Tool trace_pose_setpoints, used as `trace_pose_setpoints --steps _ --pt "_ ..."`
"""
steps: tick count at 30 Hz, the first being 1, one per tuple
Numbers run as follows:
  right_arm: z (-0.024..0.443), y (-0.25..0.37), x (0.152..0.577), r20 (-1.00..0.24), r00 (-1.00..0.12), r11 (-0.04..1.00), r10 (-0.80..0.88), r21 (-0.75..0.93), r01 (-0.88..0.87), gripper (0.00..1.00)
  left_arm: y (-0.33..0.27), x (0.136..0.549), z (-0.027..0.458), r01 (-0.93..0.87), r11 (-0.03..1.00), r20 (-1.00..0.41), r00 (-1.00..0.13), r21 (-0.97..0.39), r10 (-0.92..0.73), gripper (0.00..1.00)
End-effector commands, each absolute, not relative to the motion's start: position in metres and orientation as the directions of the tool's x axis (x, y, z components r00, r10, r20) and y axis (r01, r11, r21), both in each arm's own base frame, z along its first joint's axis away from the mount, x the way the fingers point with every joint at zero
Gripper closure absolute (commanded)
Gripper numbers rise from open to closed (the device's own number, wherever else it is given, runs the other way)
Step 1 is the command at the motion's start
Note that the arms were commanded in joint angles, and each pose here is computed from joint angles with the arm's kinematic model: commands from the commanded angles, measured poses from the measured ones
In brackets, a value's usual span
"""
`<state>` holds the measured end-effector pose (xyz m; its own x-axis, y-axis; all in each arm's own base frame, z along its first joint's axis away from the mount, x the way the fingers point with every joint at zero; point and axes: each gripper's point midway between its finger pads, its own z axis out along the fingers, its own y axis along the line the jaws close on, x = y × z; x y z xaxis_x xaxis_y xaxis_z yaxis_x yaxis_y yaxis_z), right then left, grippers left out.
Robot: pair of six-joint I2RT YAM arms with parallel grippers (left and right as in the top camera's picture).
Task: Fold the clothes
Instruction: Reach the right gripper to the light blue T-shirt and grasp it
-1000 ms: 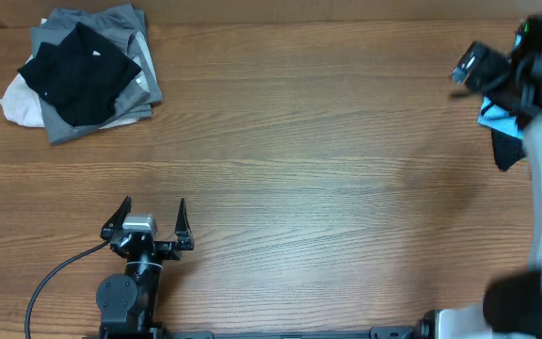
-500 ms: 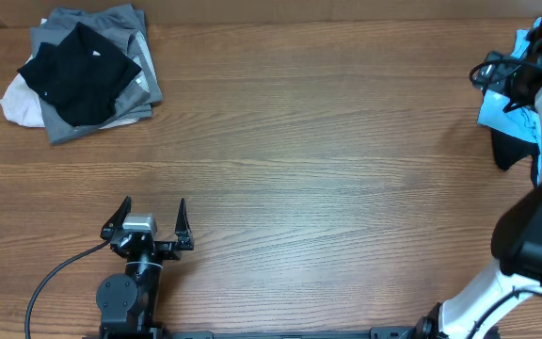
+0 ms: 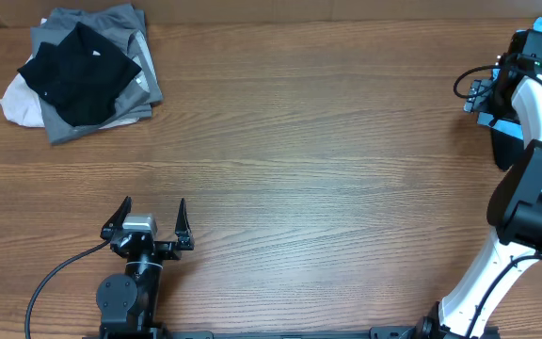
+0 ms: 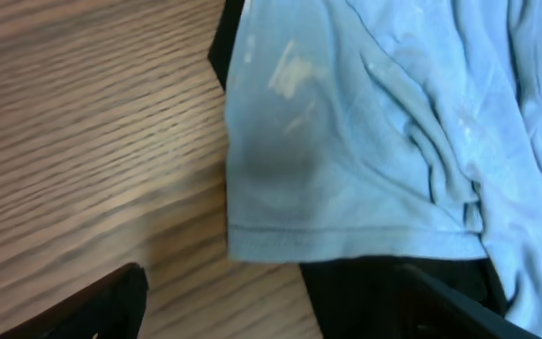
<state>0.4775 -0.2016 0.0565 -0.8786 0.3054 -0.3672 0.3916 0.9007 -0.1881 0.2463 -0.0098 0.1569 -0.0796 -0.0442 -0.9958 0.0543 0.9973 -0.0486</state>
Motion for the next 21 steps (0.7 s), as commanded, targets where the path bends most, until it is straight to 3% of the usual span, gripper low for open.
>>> trace_pose_setpoints --steps 1,8,12,18,21 --pt "0.042 -0.205 0.485 -0.355 -0.898 0.912 0.262 -0.215 0.351 0.14 -0.01 0.246 0.157 0.061 0.998 -0.997 -0.075 -0.027 -0.022 0.0" --pt "0.024 -0.208 0.493 -0.362 -0.895 0.911 0.261 -0.214 0.352 0.15 -0.01 0.246 0.157 0.061 0.998 -0.997 -0.075 -0.027 -0.022 0.0" --pt "0.025 -0.207 0.498 -0.372 -0.898 0.921 0.235 -0.21 0.329 0.25 -0.01 0.246 0.157 0.061 0.998 -0.997 -0.075 -0.027 -0.022 0.0" --pt "0.022 -0.206 0.501 -0.382 -0.896 0.925 0.227 -0.202 0.321 0.25 -0.01 0.246 0.157 0.061 0.998 -0.997 -0.075 -0.027 -0.022 0.0" --pt "0.022 -0.208 0.502 -0.388 -0.893 0.924 0.229 -0.202 0.325 0.19 -0.01 0.246 0.157 0.061 0.998 -0.997 -0.075 -0.027 -0.022 0.0"
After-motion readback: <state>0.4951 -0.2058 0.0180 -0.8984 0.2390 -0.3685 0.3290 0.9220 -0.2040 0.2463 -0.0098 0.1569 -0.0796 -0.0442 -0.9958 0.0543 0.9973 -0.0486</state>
